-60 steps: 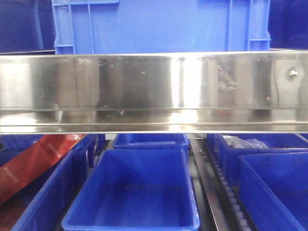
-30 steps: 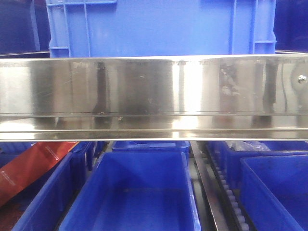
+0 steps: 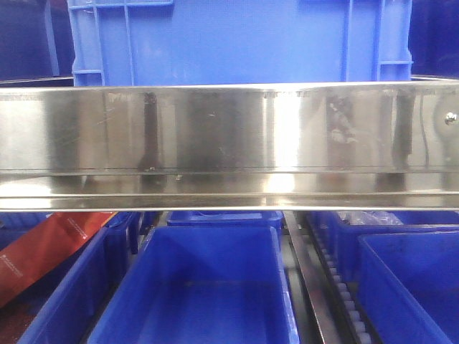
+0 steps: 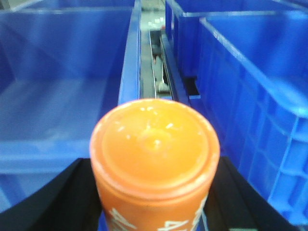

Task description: Place cylindrical capacitor in blue bin on shelf

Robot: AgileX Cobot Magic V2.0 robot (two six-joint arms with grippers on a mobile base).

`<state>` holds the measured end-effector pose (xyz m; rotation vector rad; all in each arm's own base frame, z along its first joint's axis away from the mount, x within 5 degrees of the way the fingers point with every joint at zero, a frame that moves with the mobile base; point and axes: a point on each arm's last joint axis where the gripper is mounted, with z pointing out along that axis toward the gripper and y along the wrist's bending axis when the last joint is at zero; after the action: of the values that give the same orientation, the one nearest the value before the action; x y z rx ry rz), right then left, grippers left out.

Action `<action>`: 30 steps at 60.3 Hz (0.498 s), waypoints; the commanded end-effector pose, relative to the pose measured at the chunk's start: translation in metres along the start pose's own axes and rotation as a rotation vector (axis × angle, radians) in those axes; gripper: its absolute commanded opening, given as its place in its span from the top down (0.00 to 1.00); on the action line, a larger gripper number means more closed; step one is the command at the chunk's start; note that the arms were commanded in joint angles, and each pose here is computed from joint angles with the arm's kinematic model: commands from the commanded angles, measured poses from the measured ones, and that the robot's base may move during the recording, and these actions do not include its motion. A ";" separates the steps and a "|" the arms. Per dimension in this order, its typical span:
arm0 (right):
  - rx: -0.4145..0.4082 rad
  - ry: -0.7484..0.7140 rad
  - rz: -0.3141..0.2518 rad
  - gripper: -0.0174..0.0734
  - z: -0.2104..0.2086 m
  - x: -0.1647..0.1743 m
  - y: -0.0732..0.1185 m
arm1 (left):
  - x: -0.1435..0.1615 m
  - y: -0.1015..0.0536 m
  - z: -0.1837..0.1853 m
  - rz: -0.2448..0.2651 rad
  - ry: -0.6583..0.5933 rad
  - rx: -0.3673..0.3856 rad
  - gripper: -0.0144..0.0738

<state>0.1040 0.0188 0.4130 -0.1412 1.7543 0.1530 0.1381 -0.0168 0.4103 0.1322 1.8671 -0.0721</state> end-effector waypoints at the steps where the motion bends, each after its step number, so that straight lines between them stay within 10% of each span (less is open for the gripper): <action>1: 0.003 -0.040 -0.001 0.99 -0.002 -0.003 0.000 | -0.006 -0.001 -0.002 -0.001 -0.051 0.005 0.96; 23: 0.005 -0.080 -0.001 0.99 -0.002 -0.007 0.000 | -0.023 -0.002 0.008 -0.004 -0.140 0.016 0.96; 30: 0.007 -0.124 -0.001 0.99 -0.002 -0.011 -0.001 | -0.045 -0.014 0.022 0.067 -0.125 0.079 0.96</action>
<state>0.1048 0.0186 0.4175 -0.1344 1.7040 0.1530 0.1590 -0.0256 0.4321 0.1699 1.7668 -0.0945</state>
